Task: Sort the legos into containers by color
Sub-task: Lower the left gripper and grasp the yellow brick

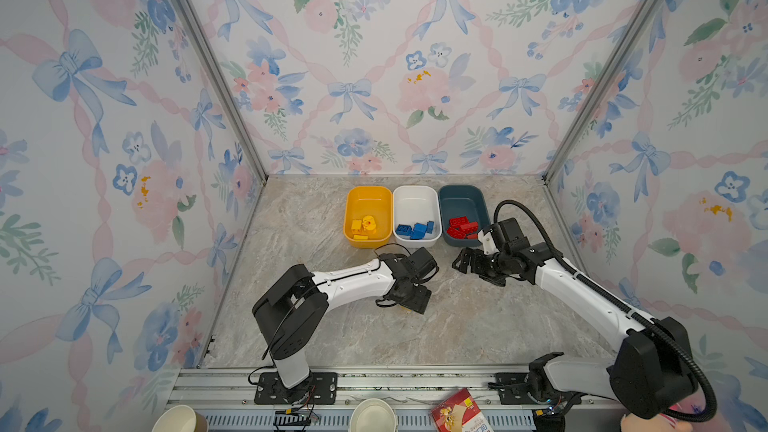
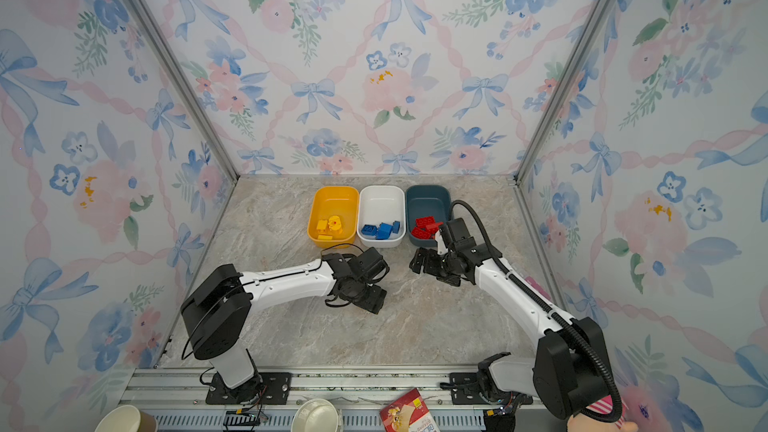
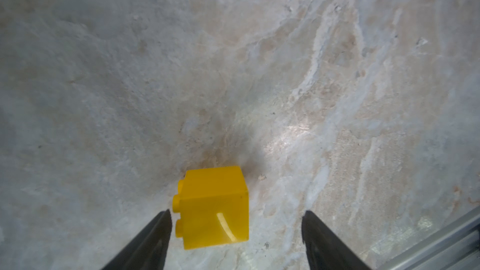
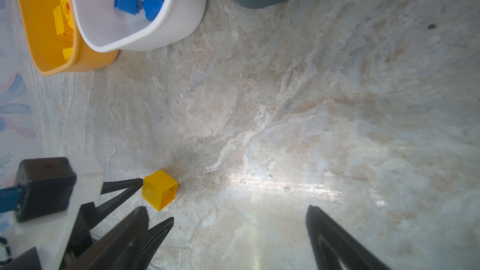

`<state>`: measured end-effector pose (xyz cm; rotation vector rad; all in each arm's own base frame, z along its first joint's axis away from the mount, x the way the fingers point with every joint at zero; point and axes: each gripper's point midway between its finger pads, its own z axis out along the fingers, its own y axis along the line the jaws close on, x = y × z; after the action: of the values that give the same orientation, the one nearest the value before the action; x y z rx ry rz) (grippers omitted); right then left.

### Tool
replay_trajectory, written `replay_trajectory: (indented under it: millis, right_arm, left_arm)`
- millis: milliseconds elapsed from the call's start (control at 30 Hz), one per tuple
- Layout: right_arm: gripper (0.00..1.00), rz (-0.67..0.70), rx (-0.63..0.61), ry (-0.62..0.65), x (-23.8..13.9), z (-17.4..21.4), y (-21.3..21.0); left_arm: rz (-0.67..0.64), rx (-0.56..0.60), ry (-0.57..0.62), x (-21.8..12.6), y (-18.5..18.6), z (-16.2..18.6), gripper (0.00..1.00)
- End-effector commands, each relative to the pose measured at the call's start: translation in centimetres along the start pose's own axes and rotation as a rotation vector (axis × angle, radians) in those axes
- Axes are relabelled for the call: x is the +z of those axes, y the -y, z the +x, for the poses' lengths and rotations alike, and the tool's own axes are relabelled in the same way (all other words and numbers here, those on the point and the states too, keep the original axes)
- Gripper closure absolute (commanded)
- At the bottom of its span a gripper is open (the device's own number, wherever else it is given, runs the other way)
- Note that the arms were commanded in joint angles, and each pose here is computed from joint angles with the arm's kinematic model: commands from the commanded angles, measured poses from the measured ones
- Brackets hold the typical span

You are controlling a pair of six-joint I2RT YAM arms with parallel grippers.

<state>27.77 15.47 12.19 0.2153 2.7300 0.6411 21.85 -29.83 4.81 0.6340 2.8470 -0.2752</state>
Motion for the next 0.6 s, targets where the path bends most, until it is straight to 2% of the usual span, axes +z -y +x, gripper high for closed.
replay_trajectory:
  millis: [0, 333, 567]
  right_arm:
    - [0.03, -0.007, 0.010, 0.010, -0.3, 0.2, 0.3]
    - [0.03, -0.011, 0.018, 0.014, -0.3, 0.2, 0.3]
    - [0.03, -0.011, 0.016, 0.016, -0.4, -0.1, 0.2]
  left_arm:
    - [-0.025, 0.016, -0.030, 0.9, -0.4, 0.7, 0.21]
    - [-0.101, 0.007, -0.027, 1.9, -1.6, 0.5, 0.26]
    - [-0.127, 0.011, -0.035, 2.4, -2.1, 0.4, 0.39]
